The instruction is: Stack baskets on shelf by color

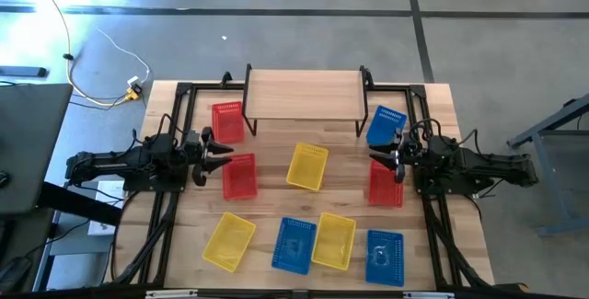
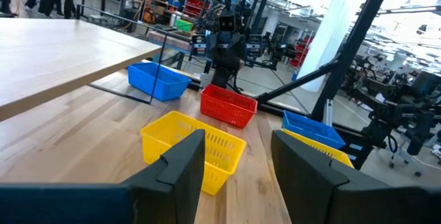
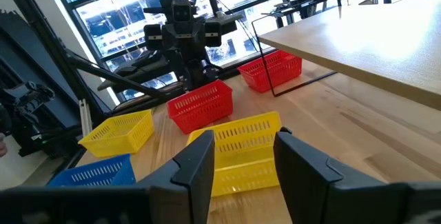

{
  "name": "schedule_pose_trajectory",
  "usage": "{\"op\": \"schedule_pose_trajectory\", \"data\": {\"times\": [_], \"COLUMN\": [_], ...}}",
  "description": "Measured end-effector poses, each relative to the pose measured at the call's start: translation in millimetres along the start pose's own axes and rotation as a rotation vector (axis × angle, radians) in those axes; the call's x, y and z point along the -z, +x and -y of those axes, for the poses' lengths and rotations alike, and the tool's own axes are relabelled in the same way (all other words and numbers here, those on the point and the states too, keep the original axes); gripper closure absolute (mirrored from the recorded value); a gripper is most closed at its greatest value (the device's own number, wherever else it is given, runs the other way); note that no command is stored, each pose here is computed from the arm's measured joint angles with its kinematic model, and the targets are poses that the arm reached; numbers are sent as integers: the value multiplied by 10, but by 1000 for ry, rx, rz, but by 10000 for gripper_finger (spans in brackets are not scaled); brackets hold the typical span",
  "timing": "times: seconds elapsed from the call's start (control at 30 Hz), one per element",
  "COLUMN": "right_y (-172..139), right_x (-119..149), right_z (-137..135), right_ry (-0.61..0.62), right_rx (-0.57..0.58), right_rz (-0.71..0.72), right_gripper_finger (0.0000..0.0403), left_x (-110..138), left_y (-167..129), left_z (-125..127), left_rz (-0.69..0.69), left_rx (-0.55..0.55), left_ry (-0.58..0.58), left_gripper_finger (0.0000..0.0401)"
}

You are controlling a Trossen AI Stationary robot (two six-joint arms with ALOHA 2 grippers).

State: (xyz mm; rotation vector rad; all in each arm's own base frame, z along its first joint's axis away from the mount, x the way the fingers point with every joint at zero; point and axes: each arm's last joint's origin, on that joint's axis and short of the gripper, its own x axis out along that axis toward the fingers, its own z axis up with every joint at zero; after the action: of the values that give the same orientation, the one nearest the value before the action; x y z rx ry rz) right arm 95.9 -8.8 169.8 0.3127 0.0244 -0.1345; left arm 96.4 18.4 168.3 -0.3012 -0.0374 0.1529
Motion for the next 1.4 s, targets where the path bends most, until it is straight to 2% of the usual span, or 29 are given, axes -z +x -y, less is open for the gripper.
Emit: {"op": "schedule_pose_trajectory", "data": {"times": [0.2, 0.37, 0.57, 1.4], "right_y": [0, 0, 0, 0], "right_x": [0, 0, -1, 0], "right_z": [0, 0, 0, 0], "right_ry": [0, 0, 0, 0], "right_rx": [0, 0, 0, 0], "right_rz": [0, 0, 0, 0], "right_gripper_finger": [268, 268, 268, 268], "left_x": [-5, -7, -40, -33], "left_y": [0, 0, -4, -8], "left_z": [-16, -17, -35, -57], "left_rz": [17, 20, 74, 86], "left_rx": [-56, -59, -141, -205], "left_ry": [0, 0, -1, -64], "left_gripper_finger": [243, 243, 243, 243]}}
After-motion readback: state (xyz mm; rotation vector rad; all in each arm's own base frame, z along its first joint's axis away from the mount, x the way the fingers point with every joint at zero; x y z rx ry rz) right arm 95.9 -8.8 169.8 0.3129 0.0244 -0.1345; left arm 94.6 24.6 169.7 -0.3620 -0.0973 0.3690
